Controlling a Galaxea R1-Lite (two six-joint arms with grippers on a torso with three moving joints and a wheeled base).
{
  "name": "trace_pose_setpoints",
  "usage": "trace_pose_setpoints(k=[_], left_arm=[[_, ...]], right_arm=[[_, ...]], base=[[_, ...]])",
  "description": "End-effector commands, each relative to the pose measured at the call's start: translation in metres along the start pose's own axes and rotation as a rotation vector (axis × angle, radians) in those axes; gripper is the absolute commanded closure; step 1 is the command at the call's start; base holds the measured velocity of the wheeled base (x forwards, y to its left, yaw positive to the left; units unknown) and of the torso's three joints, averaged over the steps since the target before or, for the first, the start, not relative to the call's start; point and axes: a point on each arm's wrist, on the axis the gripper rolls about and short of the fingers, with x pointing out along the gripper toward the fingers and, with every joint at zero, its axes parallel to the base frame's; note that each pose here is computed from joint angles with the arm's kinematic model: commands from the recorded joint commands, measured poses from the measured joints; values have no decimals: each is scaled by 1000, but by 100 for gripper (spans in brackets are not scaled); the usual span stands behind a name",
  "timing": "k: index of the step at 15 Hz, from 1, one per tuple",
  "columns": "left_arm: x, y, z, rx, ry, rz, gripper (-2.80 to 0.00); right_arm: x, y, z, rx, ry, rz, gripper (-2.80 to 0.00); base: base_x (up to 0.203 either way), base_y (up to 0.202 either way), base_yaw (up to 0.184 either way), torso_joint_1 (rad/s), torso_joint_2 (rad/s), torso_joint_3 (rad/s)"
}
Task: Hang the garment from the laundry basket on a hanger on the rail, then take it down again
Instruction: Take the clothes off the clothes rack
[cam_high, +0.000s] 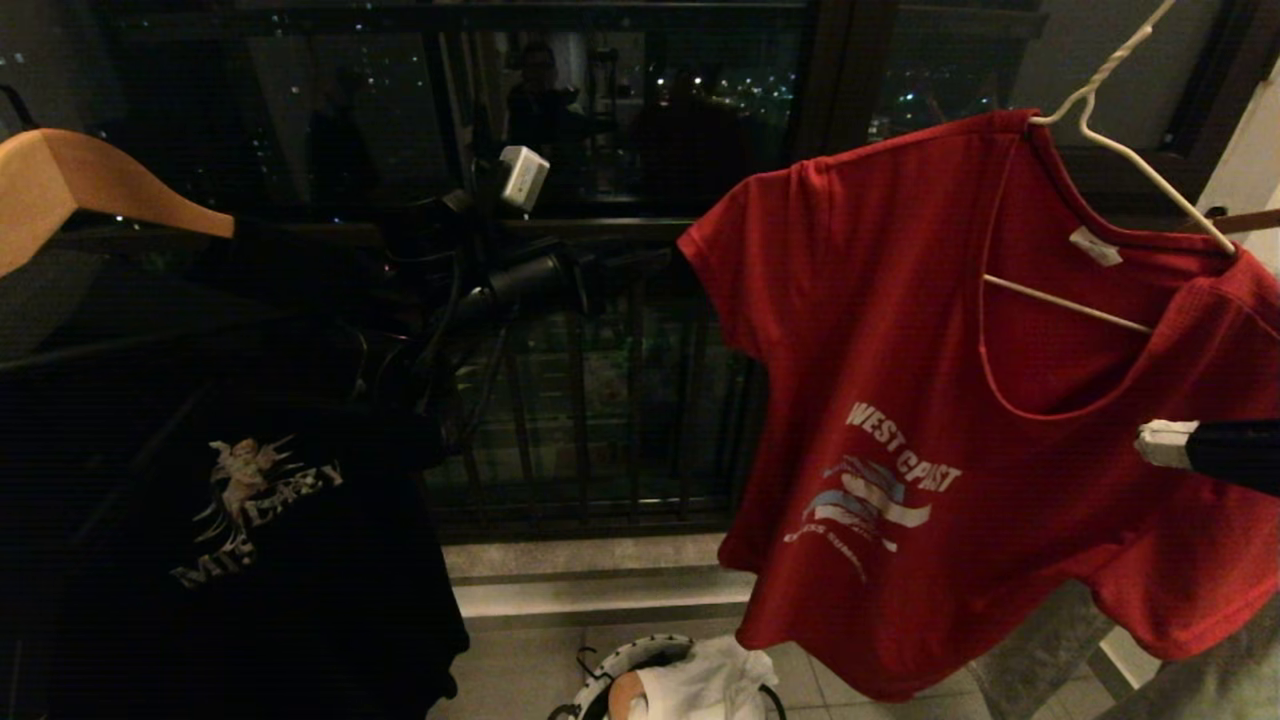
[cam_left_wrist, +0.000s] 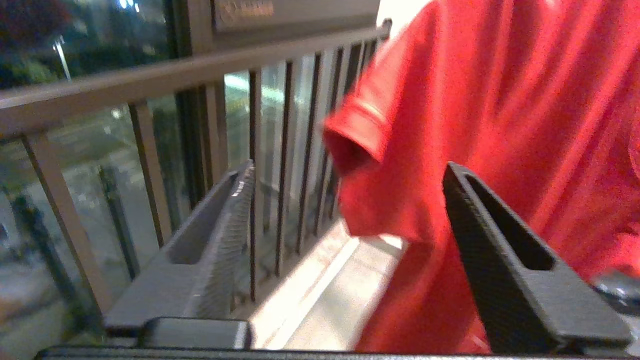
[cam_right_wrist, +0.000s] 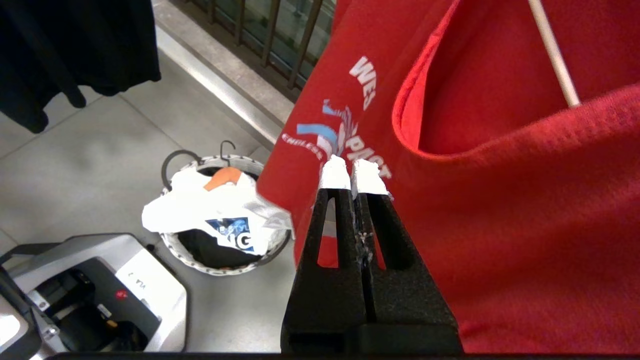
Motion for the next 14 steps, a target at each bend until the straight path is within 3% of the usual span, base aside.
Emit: trace_pose_setpoints(k=[1, 8, 14], left_arm=[[10, 6, -12, -7, -1, -9, -280], [35, -9, -12, 10, -41, -91, -280], [42, -13, -19, 2, -32, -98, -280]], right_arm=[[1, 0, -1, -1, 3, 6, 0], [-1, 1, -1, -5, -1, 6, 0], [-6, 4, 1, -20, -15, -3, 0]], base=[[0, 0, 0, 0, 0, 0], [0, 0, 0, 0, 0, 0], [0, 0, 0, 0, 0, 0]])
